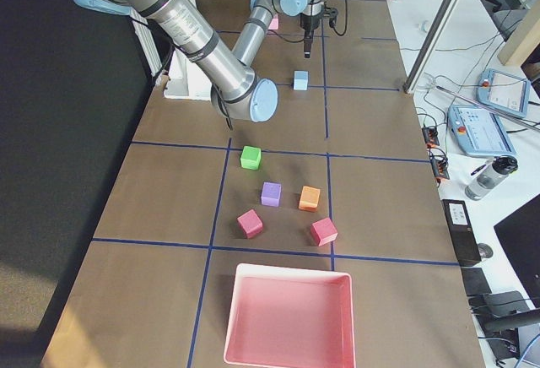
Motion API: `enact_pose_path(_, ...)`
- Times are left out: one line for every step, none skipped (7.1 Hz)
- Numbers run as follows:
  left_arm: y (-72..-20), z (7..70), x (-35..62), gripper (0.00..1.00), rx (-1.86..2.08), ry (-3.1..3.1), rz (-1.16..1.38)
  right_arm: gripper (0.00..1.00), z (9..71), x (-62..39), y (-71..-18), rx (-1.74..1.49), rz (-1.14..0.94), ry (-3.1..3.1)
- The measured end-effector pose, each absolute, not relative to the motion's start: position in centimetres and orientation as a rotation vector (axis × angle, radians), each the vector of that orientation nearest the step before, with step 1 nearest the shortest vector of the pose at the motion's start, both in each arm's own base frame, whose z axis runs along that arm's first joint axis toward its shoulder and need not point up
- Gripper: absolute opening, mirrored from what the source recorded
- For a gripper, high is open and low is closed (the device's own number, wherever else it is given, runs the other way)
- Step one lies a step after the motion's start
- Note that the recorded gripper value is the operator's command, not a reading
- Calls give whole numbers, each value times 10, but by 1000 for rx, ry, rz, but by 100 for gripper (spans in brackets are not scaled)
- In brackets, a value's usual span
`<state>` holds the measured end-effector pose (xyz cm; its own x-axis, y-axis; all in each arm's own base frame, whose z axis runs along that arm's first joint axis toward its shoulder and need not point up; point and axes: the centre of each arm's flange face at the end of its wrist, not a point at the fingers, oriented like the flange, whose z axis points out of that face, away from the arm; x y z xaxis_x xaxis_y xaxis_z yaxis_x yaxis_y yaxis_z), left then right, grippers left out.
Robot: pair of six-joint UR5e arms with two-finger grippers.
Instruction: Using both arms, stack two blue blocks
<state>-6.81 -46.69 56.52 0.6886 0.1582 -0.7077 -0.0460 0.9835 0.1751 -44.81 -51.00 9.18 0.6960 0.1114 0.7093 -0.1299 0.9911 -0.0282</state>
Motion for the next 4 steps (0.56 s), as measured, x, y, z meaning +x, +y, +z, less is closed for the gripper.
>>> enact_pose_path(-466, 535, -55, 100, 181, 807, 139, 100, 113, -401, -528, 38, 131, -793)
enact_pose_path(-465, 501, -27, 100, 187, 819, 138, 100, 147, -345, -550, 59, 87, -792)
enact_pose_path(-468, 462, 14, 100, 177, 831, 125, 100, 188, -284, -574, 76, 31, -789)
enact_pose_path(-473, 427, 60, 100, 167, 836, 127, 100, 233, -223, -592, 97, -32, -780)
